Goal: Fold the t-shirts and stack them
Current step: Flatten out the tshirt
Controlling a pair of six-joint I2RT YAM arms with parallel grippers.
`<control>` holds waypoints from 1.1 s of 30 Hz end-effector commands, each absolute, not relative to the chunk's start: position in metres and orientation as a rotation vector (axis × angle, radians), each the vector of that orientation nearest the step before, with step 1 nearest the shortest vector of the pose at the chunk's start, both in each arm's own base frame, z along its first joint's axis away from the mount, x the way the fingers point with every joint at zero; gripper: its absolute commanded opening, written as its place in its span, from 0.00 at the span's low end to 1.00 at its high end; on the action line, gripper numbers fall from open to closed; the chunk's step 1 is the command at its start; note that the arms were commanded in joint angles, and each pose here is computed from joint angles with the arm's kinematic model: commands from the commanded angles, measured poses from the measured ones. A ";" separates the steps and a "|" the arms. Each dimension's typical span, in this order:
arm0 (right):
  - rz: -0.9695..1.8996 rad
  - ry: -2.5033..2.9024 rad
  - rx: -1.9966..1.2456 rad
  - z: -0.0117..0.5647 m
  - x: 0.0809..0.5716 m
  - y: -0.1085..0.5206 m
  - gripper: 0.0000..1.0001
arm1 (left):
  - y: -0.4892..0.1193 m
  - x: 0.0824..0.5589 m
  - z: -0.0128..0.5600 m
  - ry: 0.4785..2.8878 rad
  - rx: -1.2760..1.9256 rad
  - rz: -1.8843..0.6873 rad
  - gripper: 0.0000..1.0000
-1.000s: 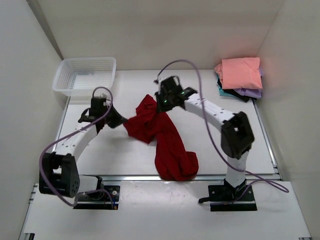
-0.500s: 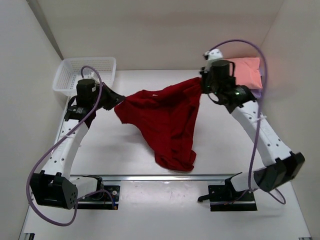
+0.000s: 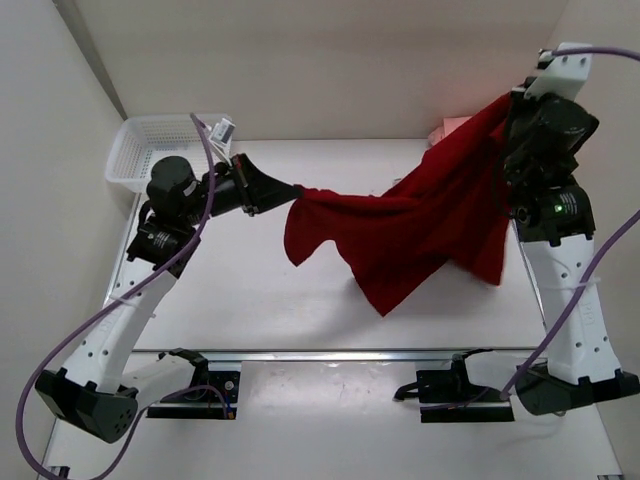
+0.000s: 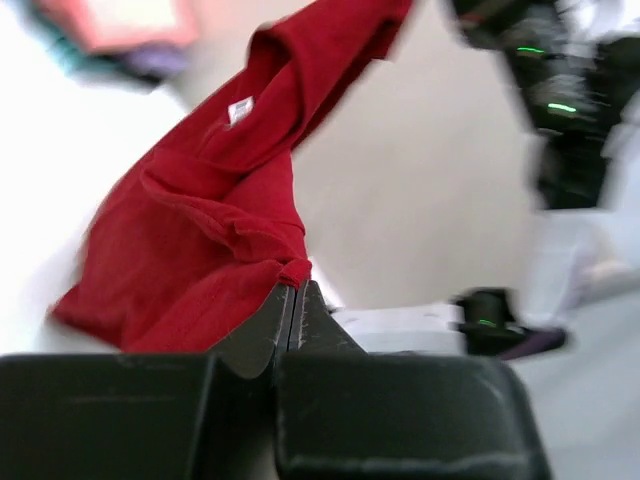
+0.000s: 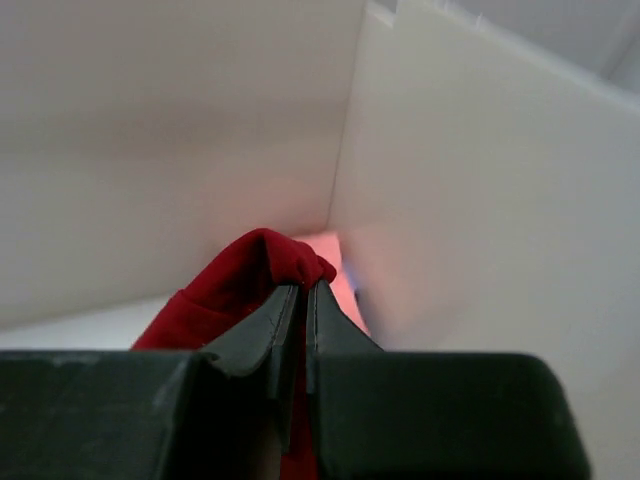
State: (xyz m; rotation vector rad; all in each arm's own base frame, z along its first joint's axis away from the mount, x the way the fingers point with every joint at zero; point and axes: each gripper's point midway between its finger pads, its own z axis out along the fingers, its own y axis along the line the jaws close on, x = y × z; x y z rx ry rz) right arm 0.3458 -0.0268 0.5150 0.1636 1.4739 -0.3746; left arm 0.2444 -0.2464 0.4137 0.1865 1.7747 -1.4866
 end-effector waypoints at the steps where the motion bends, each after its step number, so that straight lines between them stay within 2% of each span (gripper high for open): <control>1: -0.400 1.265 0.207 0.585 0.359 -0.027 0.00 | -0.236 0.208 0.489 1.524 0.324 -1.635 0.00; 4: -0.250 1.286 0.166 0.581 0.412 0.003 0.00 | -0.218 0.220 0.475 1.564 0.260 -1.568 0.00; 6: -0.155 1.375 0.111 0.545 0.468 0.029 0.01 | -0.200 0.220 0.457 1.571 0.166 -1.530 0.00; 7: -0.107 1.378 0.072 0.545 0.480 0.044 0.00 | -0.189 0.228 0.434 1.590 0.066 -1.500 0.00; 11: 0.077 1.488 -0.124 0.476 0.562 0.123 0.00 | -0.167 0.254 0.337 1.725 -0.266 -1.317 0.00; 12: 0.114 1.586 -0.161 0.427 0.590 0.138 0.00 | -0.167 0.253 0.320 1.769 -0.282 -1.277 0.00; 13: 0.176 1.538 -0.197 0.448 0.590 0.153 0.00 | -0.160 0.260 0.298 1.817 -0.334 -1.197 0.00; 14: 0.185 1.580 -0.209 0.429 0.606 0.161 0.00 | -0.153 0.266 0.296 1.824 -0.361 -1.148 0.00; 15: 0.179 1.657 -0.240 0.392 0.619 0.170 0.19 | -0.144 0.272 0.287 1.861 -0.385 -1.095 0.00; 16: 0.167 1.622 -0.243 0.408 0.618 0.172 0.34 | -0.137 0.276 0.279 1.891 -0.387 -1.061 0.00; 17: 0.130 1.665 -0.221 0.396 0.618 0.169 0.56 | -0.133 0.277 0.279 1.901 -0.399 -1.029 0.00; 18: 0.097 1.696 -0.219 0.390 0.614 0.167 0.66 | -0.133 0.278 0.275 1.917 -0.400 -1.002 0.00; 19: 0.101 1.718 -0.195 0.388 0.610 0.161 0.70 | -0.130 0.280 0.269 1.928 -0.407 -0.977 0.00; 21: 0.068 1.926 -0.095 0.345 0.584 0.131 0.69 | -0.136 0.275 0.250 1.944 -0.420 -1.012 0.00; 24: 0.062 2.073 -0.076 0.314 0.538 0.114 0.58 | -0.141 0.273 0.235 1.974 -0.408 -1.037 0.00; 25: 0.052 2.025 -0.046 0.338 0.520 0.101 0.59 | -0.143 0.272 0.229 1.999 -0.403 -1.034 0.00; 26: 0.022 2.122 -0.059 0.298 0.503 0.097 0.58 | -0.144 0.272 0.223 2.022 -0.376 -1.017 0.00; 28: 0.029 2.085 -0.079 0.307 0.457 0.085 0.58 | -0.147 0.271 0.211 2.062 -0.359 -1.010 0.00; 30: 0.082 2.176 -0.121 0.264 0.415 0.086 0.53 | -0.149 0.269 0.203 2.088 -0.353 -1.024 0.00; 31: 0.102 2.166 -0.141 0.267 0.395 0.089 0.53 | -0.149 0.267 0.194 2.107 -0.353 -1.015 0.00; 33: 0.116 2.296 -0.223 0.216 0.351 0.099 0.50 | -0.149 0.266 0.188 2.115 -0.370 -1.031 0.00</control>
